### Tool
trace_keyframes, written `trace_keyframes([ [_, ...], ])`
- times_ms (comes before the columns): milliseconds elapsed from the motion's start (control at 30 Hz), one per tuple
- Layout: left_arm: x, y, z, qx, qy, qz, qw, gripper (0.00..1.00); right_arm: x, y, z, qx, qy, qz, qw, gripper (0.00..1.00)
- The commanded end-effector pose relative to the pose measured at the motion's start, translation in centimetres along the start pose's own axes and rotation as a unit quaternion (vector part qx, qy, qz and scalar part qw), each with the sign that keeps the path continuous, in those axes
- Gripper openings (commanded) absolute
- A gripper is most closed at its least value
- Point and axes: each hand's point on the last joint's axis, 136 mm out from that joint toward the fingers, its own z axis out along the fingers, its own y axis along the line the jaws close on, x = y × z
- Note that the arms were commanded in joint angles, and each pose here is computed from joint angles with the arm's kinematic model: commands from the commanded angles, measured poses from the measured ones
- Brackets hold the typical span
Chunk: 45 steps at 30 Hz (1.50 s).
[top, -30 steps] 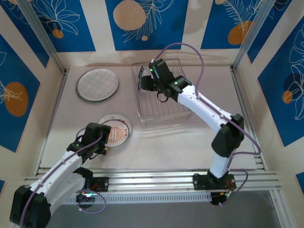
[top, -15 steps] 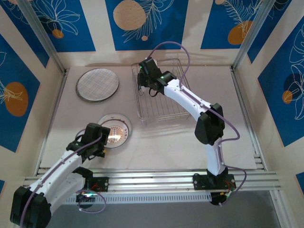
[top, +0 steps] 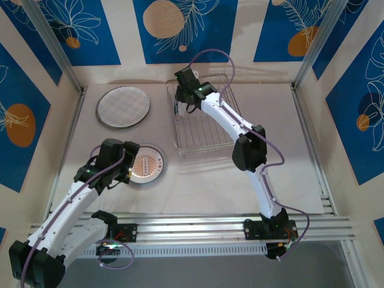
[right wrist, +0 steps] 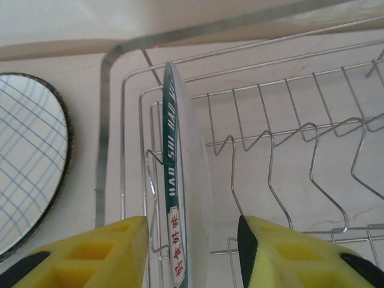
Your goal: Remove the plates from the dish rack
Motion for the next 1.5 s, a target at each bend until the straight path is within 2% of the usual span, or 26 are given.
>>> trace_keyframes([
  [0,0.0,1.1,-1.4,-0.024,0.006,0.021,0.999,0.99,0.1,0.4,0.5,-0.003,0.006,0.004,1.0,0.42],
  [267,0.1,1.0,-2.4,-0.016,0.009,0.024,1.0,0.99,0.7,0.0,2.5,0.0,0.017,0.008,1.0,0.31],
  [400,0.3,-0.2,-3.1,-0.001,0.014,0.04,0.999,0.99,0.8,0.2,3.3,0.0,0.014,-0.001,1.0,0.19],
  [567,0.6,-1.7,-4.2,0.014,0.026,0.081,0.996,0.99,-1.1,0.4,1.8,0.021,-0.027,-0.024,0.999,0.06],
  [633,0.8,-2.2,-4.5,0.019,0.032,0.097,0.995,0.99,-2.3,0.1,0.9,0.037,-0.046,-0.025,0.998,0.0],
  [867,1.6,-4.8,-4.8,0.059,0.054,0.138,0.987,0.99,-5.7,-1.0,-3.4,0.07,-0.097,-0.017,0.993,0.0],
  [1067,2.6,-8.5,-4.9,0.123,0.076,0.172,0.975,0.99,-8.1,-2.3,-8.2,0.088,-0.127,-0.009,0.988,0.0],
  [1300,3.8,-12.6,-5.3,0.185,0.103,0.202,0.956,0.98,-10.5,-3.1,-15.7,0.054,-0.161,-0.012,0.986,0.0],
  [1467,4.9,-16.3,-5.8,0.252,0.12,0.21,0.937,0.97,-9.9,-3.6,-20.2,-0.021,-0.14,0.006,0.99,0.0],
])
